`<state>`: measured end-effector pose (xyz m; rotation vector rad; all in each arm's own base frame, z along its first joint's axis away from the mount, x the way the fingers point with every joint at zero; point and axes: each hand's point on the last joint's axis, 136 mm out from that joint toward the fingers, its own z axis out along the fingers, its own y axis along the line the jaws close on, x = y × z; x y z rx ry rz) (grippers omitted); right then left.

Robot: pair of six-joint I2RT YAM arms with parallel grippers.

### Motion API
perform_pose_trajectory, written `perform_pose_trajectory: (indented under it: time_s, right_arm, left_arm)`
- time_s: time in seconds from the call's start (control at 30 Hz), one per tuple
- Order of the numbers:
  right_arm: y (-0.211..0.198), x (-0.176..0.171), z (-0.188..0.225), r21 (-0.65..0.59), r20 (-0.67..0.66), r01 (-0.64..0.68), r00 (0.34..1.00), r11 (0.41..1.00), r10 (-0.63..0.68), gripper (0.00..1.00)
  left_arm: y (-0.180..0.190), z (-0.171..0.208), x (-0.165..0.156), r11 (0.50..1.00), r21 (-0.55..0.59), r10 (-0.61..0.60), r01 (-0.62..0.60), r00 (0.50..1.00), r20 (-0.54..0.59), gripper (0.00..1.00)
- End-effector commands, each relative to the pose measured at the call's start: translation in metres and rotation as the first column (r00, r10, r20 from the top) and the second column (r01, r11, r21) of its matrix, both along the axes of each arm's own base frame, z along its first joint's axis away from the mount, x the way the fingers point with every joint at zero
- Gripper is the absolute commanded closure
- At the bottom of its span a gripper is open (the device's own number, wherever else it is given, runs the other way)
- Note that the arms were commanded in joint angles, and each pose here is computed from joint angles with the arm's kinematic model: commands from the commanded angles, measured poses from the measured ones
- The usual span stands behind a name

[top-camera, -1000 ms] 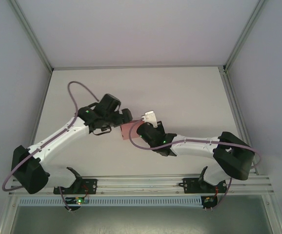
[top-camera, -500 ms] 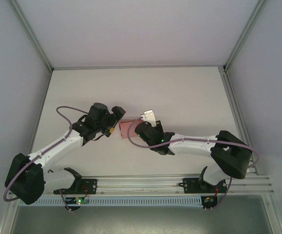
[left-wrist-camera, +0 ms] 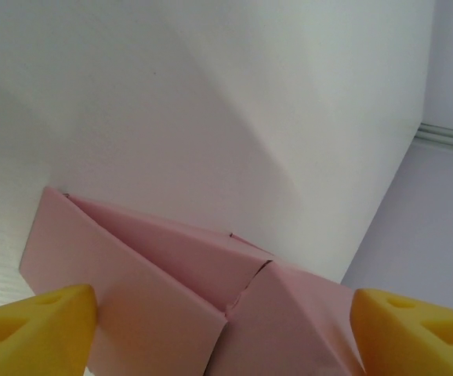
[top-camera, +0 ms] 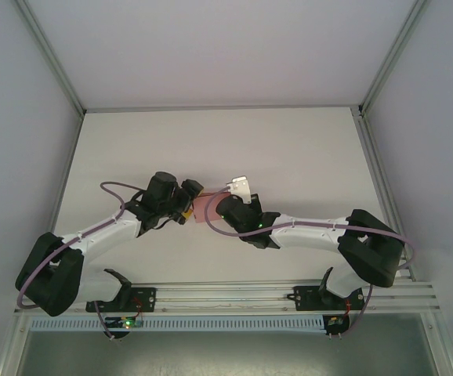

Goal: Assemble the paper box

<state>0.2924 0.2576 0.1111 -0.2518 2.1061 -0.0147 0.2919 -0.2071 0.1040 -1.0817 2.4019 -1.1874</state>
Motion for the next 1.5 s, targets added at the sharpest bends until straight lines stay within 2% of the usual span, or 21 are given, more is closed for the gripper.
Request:
perform_pose_trajectory:
  time_s: [0.0, 0.2, 0.4, 0.47, 0.63, 0.87, 0.97, 1.17, 1.4, 1.47]
  right_arm:
    - [-0.014, -0.028, -0.054, -0.116, -0.18, -0.05, 0.983, 0.992, 0.029, 1.0]
    - [-0.007, -0.031, -0.047, -0.028, -0.175, -0.072, 0.982, 0.997, 0.067, 0.99]
    - [0.002, -0.033, -0.017, 0.104, -0.119, -0.116, 0.984, 0.988, 0.129, 0.75]
    - [0.008, -0.032, -0.007, 0.18, -0.116, -0.151, 0.978, 0.972, 0.173, 0.7]
    - [0.012, -0.029, 0.013, 0.332, -0.123, -0.203, 0.959, 0.921, 0.256, 0.47]
    - [-0.01, -0.003, 0.04, 0.392, -0.059, -0.138, 0.983, 0.91, 0.174, 0.31]
    - [-0.016, 0.018, 0.048, 0.423, -0.06, -0.12, 0.985, 0.898, 0.16, 0.3]
    - [-0.009, 0.046, 0.029, 0.519, -0.156, -0.112, 0.962, 0.848, 0.222, 0.36]
    - [0.001, 0.044, -0.024, 0.579, -0.265, -0.086, 0.92, 0.811, 0.288, 0.51]
    - [-0.004, 0.04, -0.044, 0.586, -0.289, -0.067, 0.914, 0.808, 0.285, 0.64]
  left_arm:
    - [0.003, -0.032, -0.014, 0.999, 0.031, 0.02, -0.017, 0.996, -0.084, 0.26]
    - [0.011, -0.045, -0.018, 0.997, 0.072, 0.026, -0.02, 0.996, -0.088, 0.32]
    - [0.018, -0.062, -0.022, 0.984, 0.177, 0.008, 0.008, 0.996, -0.092, 0.37]
    - [0.021, -0.066, -0.021, 0.979, 0.205, 0.007, 0.011, 0.996, -0.087, 0.39]
    - [0.025, -0.068, -0.021, 0.97, 0.241, 0.002, 0.012, 0.998, -0.061, 0.42]
    - [0.025, -0.062, -0.019, 0.956, 0.288, -0.046, 0.049, 0.999, -0.018, 0.41]
    - [0.023, -0.06, -0.017, 0.953, 0.296, -0.064, 0.062, 0.998, -0.004, 0.41]
    - [0.02, -0.065, -0.016, 0.946, 0.31, -0.098, 0.096, 0.995, -0.009, 0.41]
    - [0.02, -0.072, -0.017, 0.926, 0.346, -0.163, 0.149, 0.987, 0.011, 0.42]
    - [0.021, -0.072, -0.014, 0.9, 0.394, -0.231, 0.186, 0.971, 0.069, 0.46]
